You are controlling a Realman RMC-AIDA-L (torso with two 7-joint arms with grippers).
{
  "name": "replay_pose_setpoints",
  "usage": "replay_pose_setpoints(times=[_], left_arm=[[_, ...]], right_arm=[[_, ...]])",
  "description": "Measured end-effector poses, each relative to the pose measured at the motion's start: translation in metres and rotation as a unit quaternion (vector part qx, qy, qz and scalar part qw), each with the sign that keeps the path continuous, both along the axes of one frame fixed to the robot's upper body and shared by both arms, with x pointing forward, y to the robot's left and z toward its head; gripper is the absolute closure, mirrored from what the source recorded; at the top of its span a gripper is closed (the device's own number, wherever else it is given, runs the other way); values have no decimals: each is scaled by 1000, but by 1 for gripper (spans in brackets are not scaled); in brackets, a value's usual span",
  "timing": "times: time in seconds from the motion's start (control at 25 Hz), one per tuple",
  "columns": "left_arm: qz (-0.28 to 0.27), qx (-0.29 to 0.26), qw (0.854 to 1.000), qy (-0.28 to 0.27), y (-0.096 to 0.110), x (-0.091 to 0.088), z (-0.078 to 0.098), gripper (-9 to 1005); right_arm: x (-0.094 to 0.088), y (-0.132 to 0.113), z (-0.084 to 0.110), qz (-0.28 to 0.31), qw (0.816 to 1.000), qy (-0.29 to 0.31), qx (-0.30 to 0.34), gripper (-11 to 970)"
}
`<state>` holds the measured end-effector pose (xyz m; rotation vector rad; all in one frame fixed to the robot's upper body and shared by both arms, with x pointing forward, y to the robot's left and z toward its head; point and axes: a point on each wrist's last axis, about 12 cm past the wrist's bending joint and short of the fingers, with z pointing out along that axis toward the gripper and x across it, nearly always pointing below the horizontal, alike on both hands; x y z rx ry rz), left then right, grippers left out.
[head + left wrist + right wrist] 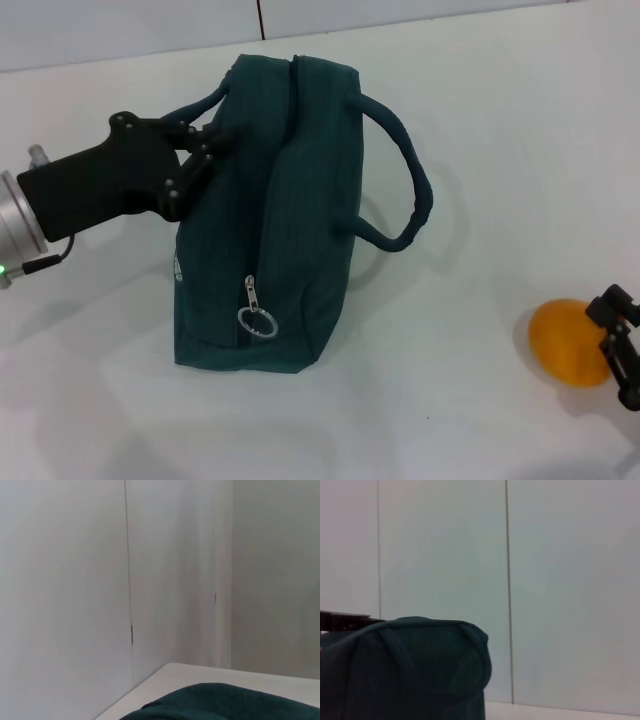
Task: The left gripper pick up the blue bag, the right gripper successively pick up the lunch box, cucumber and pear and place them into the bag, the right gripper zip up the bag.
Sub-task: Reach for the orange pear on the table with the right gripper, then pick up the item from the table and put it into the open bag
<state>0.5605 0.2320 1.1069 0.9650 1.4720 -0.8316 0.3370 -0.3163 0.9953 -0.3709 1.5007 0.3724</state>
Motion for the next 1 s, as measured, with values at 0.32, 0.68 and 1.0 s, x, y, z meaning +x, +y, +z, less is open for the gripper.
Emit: replay_pose_setpoints(times=[0.32, 0.68, 1.0], left_arm=[[-3, -2, 1000, 3, -2, 0, -1, 951], [-3, -10, 1000, 2, -3, 0, 0, 951], [-1, -13, 1000, 3, -2, 0, 1, 950]], right_arm=[[-1, -4, 0, -22, 1000, 1, 0, 825], [0, -5, 1, -20, 1000, -2, -1, 847], [3, -6, 9, -24, 999, -35, 12, 883]])
